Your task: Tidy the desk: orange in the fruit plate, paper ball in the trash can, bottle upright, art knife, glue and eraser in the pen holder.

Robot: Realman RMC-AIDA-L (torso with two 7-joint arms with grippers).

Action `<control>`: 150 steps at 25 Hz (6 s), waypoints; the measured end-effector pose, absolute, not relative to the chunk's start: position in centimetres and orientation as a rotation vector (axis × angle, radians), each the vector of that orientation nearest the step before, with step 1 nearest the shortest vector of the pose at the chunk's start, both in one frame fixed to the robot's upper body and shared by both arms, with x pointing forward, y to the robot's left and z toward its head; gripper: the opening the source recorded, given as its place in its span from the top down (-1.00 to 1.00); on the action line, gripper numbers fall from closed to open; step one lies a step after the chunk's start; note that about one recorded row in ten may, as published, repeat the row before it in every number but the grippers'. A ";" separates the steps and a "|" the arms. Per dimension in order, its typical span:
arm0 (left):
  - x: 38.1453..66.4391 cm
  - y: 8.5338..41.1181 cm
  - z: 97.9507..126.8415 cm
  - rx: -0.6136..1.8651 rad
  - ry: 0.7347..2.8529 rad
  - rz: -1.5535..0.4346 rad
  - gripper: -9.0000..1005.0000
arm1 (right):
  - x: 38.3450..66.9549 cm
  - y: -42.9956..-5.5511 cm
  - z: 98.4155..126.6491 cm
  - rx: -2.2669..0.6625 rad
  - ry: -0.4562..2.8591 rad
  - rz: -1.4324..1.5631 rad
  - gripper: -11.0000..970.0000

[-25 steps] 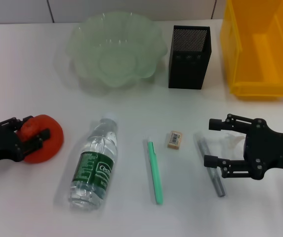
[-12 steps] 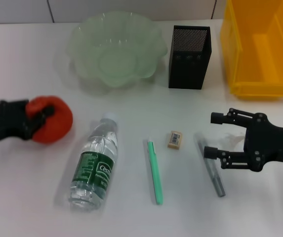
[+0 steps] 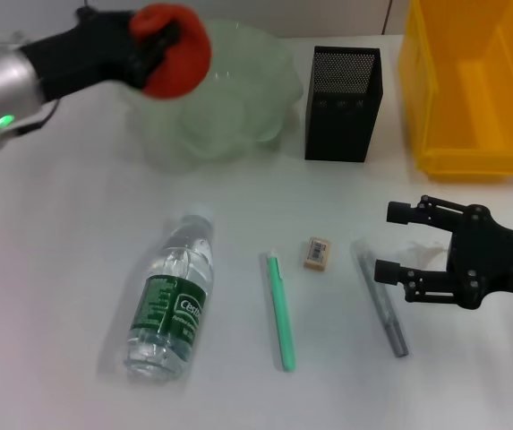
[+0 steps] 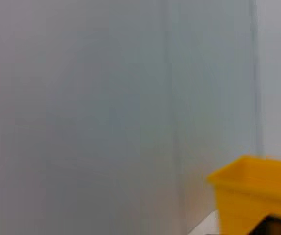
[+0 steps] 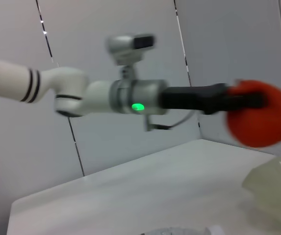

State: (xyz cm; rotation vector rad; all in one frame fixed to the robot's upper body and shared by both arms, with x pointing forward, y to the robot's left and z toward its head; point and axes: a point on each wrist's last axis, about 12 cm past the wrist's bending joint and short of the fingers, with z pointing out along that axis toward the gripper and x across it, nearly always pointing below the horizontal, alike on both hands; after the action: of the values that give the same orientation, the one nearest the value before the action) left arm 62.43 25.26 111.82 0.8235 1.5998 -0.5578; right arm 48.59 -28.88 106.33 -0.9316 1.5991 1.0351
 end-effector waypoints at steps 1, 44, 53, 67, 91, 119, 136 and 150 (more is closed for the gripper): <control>63.6 24.1 111.6 0.833 1.626 -0.500 0.71 | 48.5 -28.9 106.3 -0.928 1.602 1.037 -0.73; 50.2 30.2 105.8 0.821 1.558 -0.744 -0.71 | 55.7 -20.2 119.1 -1.334 2.643 0.144 -0.68; 50.0 30.0 105.6 0.839 1.565 -0.757 -0.71 | 56.3 -20.2 115.2 -1.295 2.731 0.165 -0.65; 49.8 29.9 105.4 0.859 1.555 -0.749 -0.71 | 56.5 -19.2 115.5 -1.256 2.729 0.151 -0.38; 49.3 29.6 106.1 0.825 1.541 -0.876 -0.71 | 64.9 -25.4 120.4 -0.687 2.406 -0.109 -0.20; 51.2 21.4 116.1 0.694 2.371 -0.482 -0.71 | 47.7 -29.6 108.3 -1.055 1.727 0.757 -0.68; 54.3 17.3 113.5 0.726 2.475 -0.417 -0.71 | 44.4 -29.2 103.7 -1.013 1.640 0.880 -0.68; 55.7 16.9 111.4 0.723 2.531 -0.403 -0.62 | 44.5 -29.1 103.7 -1.011 1.640 0.885 -0.68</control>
State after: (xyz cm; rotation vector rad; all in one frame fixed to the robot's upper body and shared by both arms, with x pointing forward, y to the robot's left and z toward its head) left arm 55.65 16.90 111.38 0.7235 2.5312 -0.4027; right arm 44.55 -29.15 103.71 -1.0107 1.6395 0.8853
